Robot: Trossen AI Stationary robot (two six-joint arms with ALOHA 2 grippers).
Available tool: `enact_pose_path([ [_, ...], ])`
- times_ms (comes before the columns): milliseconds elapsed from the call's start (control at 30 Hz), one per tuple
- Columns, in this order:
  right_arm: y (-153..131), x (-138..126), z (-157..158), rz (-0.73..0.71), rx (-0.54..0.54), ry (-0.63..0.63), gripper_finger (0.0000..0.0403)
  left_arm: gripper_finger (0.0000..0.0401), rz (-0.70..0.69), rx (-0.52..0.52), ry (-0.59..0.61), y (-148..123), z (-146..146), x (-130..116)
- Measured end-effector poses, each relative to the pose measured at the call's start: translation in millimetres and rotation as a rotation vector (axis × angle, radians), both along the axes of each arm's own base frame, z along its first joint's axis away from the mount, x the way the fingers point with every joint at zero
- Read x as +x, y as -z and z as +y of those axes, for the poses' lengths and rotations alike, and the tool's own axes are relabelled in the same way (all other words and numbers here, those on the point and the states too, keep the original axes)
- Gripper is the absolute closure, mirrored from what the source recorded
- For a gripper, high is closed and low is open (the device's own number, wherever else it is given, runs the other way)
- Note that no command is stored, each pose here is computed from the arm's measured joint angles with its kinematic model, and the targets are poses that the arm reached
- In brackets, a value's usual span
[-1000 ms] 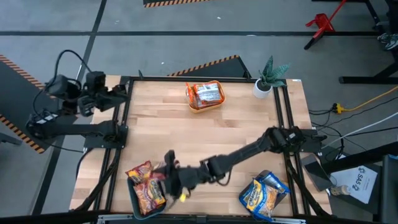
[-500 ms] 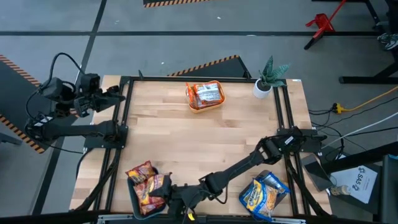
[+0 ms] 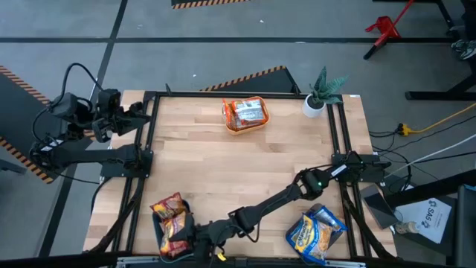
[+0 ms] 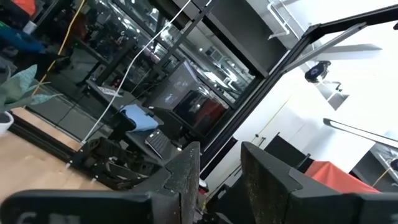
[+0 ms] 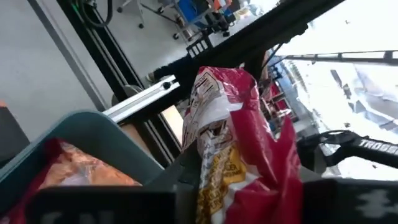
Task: Sort Maruchan noodles
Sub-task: Put the red noodle pack into the blue bin
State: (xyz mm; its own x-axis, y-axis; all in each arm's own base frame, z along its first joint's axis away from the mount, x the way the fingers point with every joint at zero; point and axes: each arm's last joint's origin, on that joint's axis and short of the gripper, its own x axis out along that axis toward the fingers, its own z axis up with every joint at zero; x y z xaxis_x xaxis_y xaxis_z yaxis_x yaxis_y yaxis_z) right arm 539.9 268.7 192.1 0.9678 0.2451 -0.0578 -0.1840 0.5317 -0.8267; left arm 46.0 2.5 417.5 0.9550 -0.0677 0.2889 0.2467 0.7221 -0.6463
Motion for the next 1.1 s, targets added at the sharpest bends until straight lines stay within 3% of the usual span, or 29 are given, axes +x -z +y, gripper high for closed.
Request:
enact_pose_path([
  [233, 0.4, 8.9, -19.0, 0.036, 0.106, 0.034, 0.0284, 0.0289, 0.003, -0.002, -0.020, 0.4, 0.6, 0.1],
  [433, -1.1, 12.7, -28.1, 0.014, 0.060, 0.079, 0.0222, 0.0289, 0.003, -0.003, -0.026, 0.4, 0.8, 0.1],
  [633, -7.4, 9.9, -20.9, 0.026, 0.093, -0.037, 0.0187, 0.0289, 0.004, -0.003, -0.026, 0.5, 0.8, 0.2],
  [933, -18.2, -7.0, 10.2, 0.016, 0.134, -0.149, 0.0185, 0.0289, 0.024, 0.017, -0.034, 2.6, 0.9, 0.7],
  [1033, -29.9, -17.6, 24.9, -0.017, 0.149, -0.087, 0.0185, 0.0289, 0.071, 0.006, -0.033, 7.0, 1.2, 1.8],
  [1100, -35.2, -27.5, 36.3, -0.014, 0.204, 0.075, 0.0188, 0.0289, 0.110, -0.004, -0.032, 10.7, 1.4, 2.7],
])
